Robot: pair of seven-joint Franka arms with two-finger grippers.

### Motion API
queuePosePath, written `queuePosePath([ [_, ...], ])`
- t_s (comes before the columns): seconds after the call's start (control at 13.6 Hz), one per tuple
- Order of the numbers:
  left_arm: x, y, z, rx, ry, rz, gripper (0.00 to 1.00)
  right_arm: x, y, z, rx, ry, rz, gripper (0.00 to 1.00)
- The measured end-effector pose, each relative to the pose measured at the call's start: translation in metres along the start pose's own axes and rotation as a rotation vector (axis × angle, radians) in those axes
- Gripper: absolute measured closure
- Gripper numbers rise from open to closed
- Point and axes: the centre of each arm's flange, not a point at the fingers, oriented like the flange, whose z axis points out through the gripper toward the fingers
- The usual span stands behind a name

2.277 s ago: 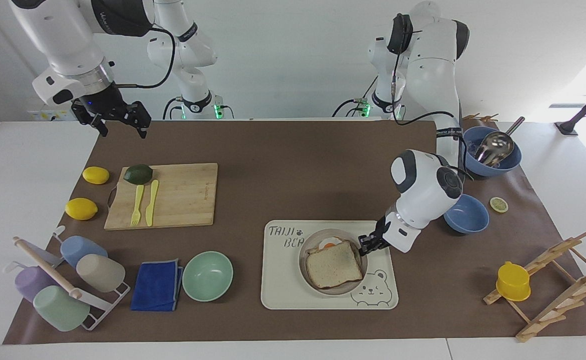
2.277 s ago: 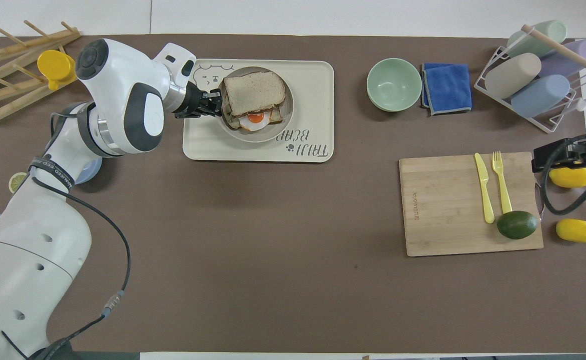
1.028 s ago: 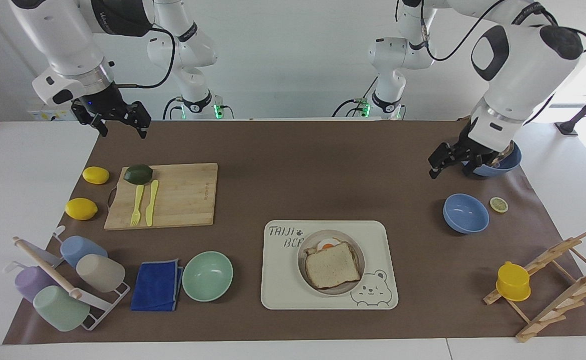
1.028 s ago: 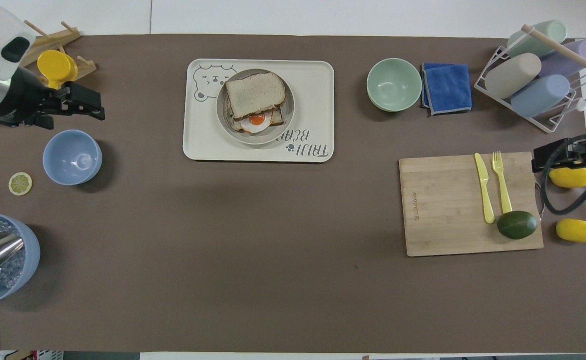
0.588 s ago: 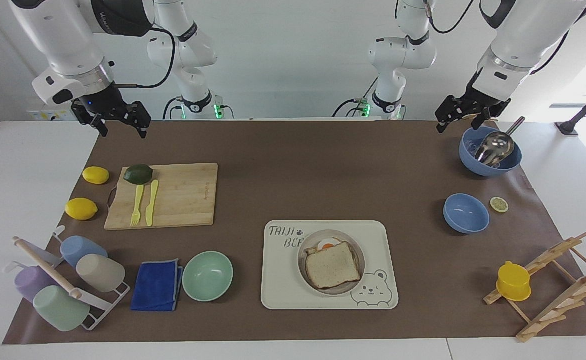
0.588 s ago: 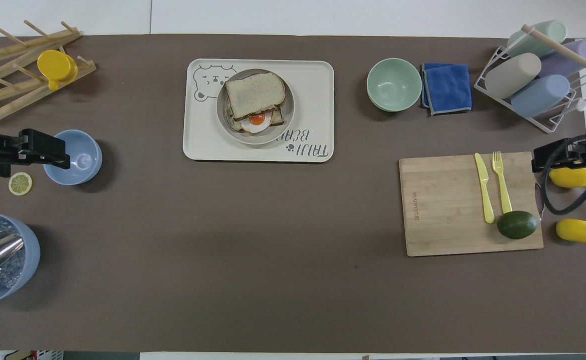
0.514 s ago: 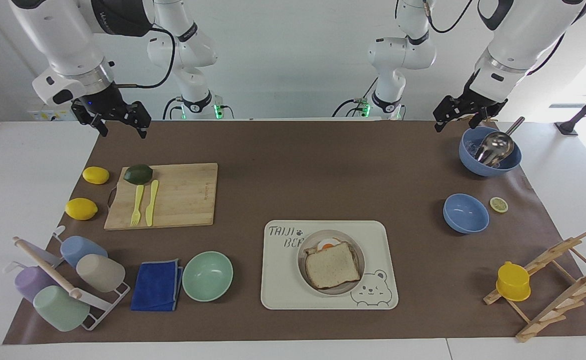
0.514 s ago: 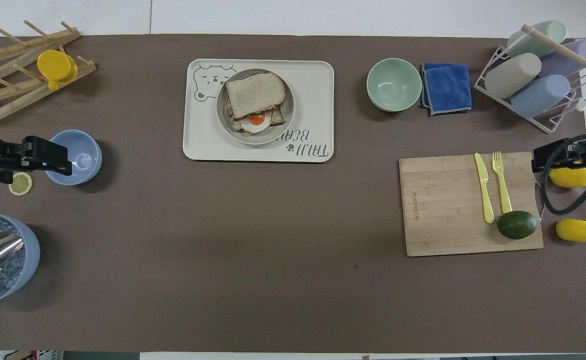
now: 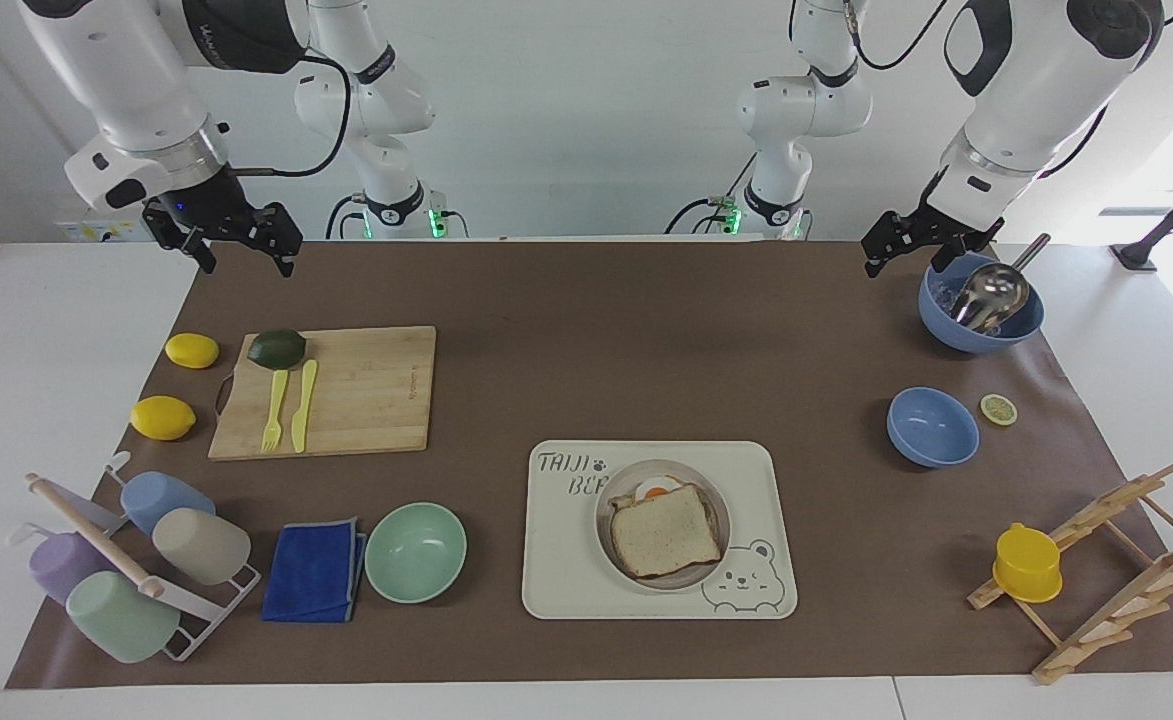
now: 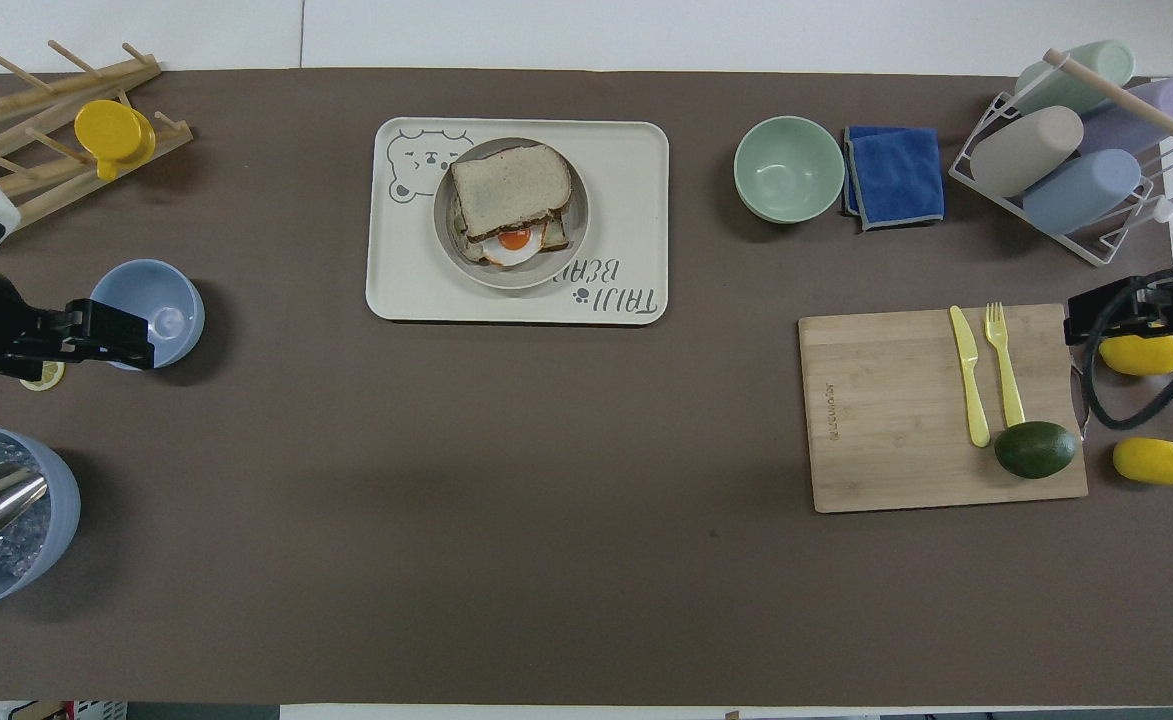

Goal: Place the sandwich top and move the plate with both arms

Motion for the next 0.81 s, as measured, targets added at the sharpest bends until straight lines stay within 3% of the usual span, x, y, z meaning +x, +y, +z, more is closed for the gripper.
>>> queuePosePath([
  [0.22, -0.003, 0.0, -0.029, -0.002, 0.015, 0.002, 0.0, 0.0, 0.0, 0.0, 0.0, 0.0, 0.0, 0.0],
  [0.81, 0.001, -0.007, -0.025, -0.003, 0.002, -0.008, 0.0, 0.0, 0.0, 0.0, 0.0, 0.0, 0.0, 0.0],
])
